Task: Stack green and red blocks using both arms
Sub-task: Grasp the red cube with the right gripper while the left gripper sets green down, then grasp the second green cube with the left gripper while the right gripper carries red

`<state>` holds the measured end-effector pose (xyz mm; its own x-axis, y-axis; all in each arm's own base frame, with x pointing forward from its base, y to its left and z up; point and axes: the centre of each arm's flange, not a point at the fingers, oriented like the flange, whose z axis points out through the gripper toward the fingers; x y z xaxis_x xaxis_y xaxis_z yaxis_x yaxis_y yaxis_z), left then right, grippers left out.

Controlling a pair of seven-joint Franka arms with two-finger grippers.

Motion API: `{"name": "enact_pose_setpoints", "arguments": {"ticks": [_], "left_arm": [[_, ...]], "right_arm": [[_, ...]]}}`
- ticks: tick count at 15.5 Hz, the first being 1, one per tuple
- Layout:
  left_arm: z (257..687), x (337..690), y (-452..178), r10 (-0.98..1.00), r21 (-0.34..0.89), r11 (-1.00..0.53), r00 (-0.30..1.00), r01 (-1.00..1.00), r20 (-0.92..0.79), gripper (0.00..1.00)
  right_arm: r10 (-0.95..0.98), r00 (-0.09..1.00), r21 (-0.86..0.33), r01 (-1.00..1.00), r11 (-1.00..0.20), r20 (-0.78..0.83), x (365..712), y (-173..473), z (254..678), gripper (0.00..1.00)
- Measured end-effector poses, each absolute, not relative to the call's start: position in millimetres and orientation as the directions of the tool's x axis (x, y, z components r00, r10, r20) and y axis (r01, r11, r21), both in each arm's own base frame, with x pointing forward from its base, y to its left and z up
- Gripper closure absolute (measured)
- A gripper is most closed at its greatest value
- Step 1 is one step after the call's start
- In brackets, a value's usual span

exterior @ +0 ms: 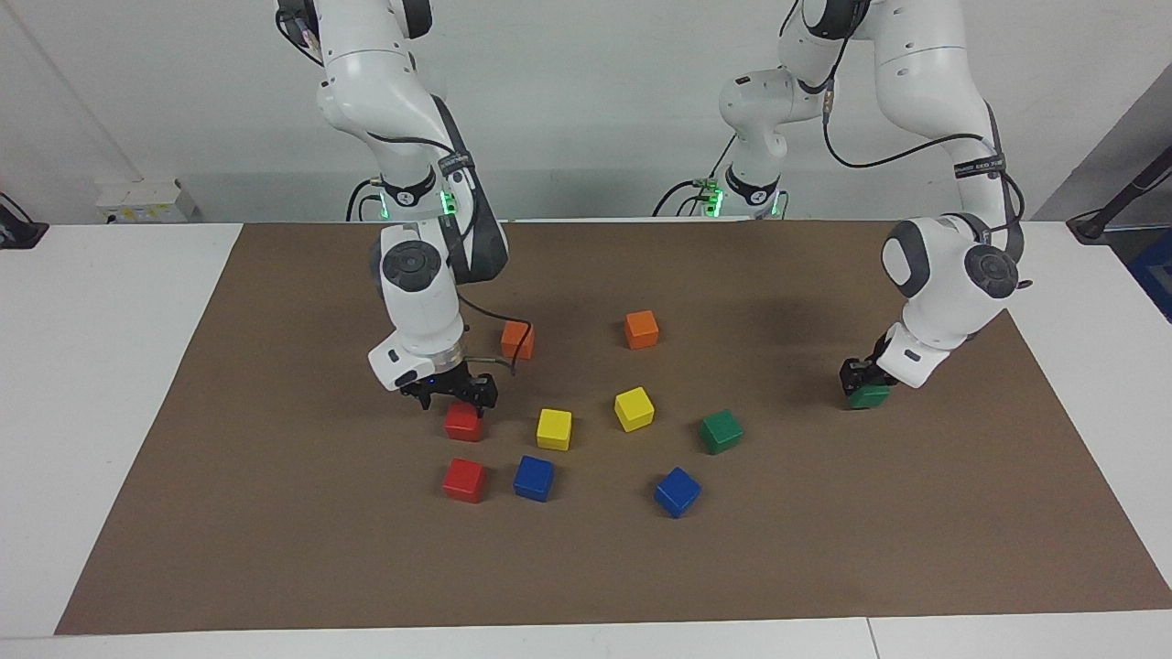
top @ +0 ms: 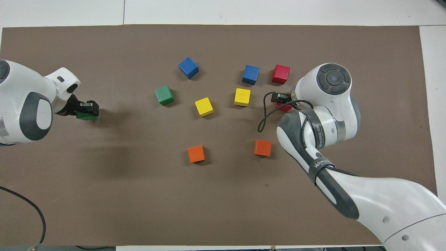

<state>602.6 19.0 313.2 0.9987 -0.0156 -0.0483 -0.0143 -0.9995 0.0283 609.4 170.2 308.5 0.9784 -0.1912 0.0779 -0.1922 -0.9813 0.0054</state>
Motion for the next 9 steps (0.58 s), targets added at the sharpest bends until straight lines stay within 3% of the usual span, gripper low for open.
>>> {"name": "enact_pose_setpoints", "arguments": {"ticks": [5, 6, 9], "left_arm": [[305.3, 599.4, 18.3, -0.016, 0.028, -1.000, 0.999, -0.015, -0.030, 0.45], [305.6, 599.8, 18.3, -0.016, 0.027, -1.000, 1.000, -0.015, -0.024, 0.42], [315.9, 606.7, 15.3, -0.016, 0.028, -0.999, 1.000, -0.016, -0.014, 0.11]], "right_arm": [[-0.181, 0.979, 0.001, -0.182, -0.983, 0.090, 605.5, 175.3, 293.5, 0.00], [-0.181, 0.979, -0.003, -0.181, -0.983, 0.097, 606.1, 175.5, 293.3, 0.07], [-0.187, 0.976, -0.012, -0.186, -0.982, 0.115, 608.2, 174.0, 290.3, 0.15]]}}
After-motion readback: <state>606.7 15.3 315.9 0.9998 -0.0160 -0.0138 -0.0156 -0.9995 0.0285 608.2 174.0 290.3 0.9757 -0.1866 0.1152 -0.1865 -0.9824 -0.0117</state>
